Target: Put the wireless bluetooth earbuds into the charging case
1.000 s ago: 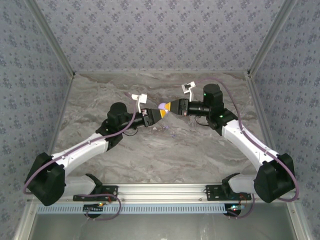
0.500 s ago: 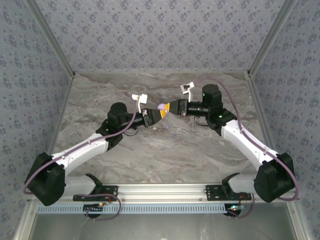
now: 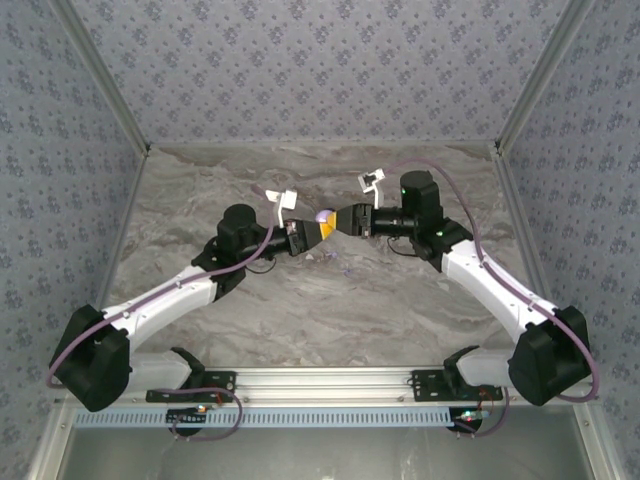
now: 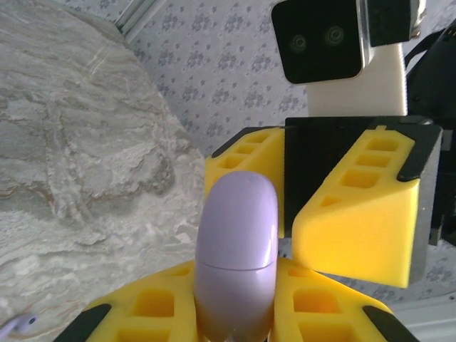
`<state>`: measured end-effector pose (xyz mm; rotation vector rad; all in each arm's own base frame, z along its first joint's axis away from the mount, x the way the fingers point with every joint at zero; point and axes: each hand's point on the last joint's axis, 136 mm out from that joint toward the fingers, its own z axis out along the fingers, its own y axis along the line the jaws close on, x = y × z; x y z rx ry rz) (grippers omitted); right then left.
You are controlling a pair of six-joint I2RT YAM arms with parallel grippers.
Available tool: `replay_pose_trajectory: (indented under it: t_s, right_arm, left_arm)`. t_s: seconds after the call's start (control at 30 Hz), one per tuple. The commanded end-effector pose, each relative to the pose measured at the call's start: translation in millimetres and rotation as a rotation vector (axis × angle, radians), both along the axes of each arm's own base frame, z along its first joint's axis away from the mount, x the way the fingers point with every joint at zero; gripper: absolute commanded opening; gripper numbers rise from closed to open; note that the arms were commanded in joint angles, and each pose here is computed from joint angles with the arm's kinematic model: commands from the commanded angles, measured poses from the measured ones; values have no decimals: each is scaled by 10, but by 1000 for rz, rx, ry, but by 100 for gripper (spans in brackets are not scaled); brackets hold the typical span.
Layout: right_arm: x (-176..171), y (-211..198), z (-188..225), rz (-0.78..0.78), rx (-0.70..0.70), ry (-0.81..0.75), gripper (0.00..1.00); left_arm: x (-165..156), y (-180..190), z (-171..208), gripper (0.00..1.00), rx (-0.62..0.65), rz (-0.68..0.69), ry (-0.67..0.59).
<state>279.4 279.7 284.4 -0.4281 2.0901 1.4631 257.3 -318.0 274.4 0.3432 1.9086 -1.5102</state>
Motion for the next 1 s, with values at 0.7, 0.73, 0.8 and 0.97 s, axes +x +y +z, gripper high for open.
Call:
replay_pose_trajectory:
  t_s: [0.7,0.73,0.8,0.97]
  right_arm:
    - [-321,-323,130,-6,-205,-124,45]
    - [-329,-313,128,0,-205,-123,45]
    - [-334,-286,138,13,-204,-126,45]
    - [-337,-235,129,31,-210,-123,48]
  left_arm:
    - [-266,33,236,20,79,-101,-664]
    - [-283,33,225,20,85,-108,-671]
    - [-304,33,217,20,93,-116,-677]
    - [-346,24,207,20,95,-138,-681]
